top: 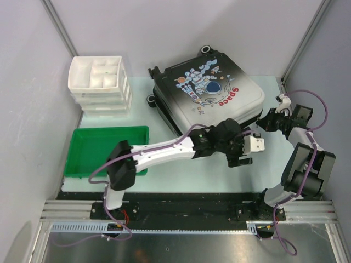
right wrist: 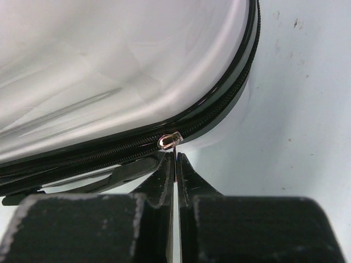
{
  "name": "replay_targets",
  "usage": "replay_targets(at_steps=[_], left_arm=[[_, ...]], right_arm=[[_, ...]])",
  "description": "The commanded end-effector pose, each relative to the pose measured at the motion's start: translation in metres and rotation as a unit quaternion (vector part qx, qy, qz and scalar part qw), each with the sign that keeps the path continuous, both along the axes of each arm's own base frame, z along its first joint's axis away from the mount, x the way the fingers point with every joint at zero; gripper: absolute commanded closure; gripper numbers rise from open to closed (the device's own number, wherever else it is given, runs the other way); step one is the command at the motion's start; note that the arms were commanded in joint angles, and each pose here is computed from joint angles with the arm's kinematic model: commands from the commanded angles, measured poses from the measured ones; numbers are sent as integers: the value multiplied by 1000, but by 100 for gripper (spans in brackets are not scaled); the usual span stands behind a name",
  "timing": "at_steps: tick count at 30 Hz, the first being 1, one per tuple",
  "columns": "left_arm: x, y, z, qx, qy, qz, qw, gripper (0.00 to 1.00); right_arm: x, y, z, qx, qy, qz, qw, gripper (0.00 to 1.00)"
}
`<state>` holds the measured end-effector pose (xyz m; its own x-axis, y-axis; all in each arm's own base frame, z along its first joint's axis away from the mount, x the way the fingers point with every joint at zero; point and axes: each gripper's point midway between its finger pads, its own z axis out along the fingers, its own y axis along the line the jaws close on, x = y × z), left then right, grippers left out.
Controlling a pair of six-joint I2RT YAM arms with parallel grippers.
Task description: Open, take out, and arrange the luggage
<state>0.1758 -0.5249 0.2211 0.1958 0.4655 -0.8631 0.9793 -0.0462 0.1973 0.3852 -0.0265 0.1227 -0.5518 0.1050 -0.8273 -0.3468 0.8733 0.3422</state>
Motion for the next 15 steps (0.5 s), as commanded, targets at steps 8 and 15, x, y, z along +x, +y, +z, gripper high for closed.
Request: replay_targets(at_steps=[8, 15], left_arm=[[67, -33, -31, 17, -84, 85, 993, 14], [103, -35, -74, 52, -101, 153, 982, 13]], right_arm=[[24, -5, 29, -4, -66, -6, 998, 100], [23, -3, 29, 8, -59, -8, 998, 100]])
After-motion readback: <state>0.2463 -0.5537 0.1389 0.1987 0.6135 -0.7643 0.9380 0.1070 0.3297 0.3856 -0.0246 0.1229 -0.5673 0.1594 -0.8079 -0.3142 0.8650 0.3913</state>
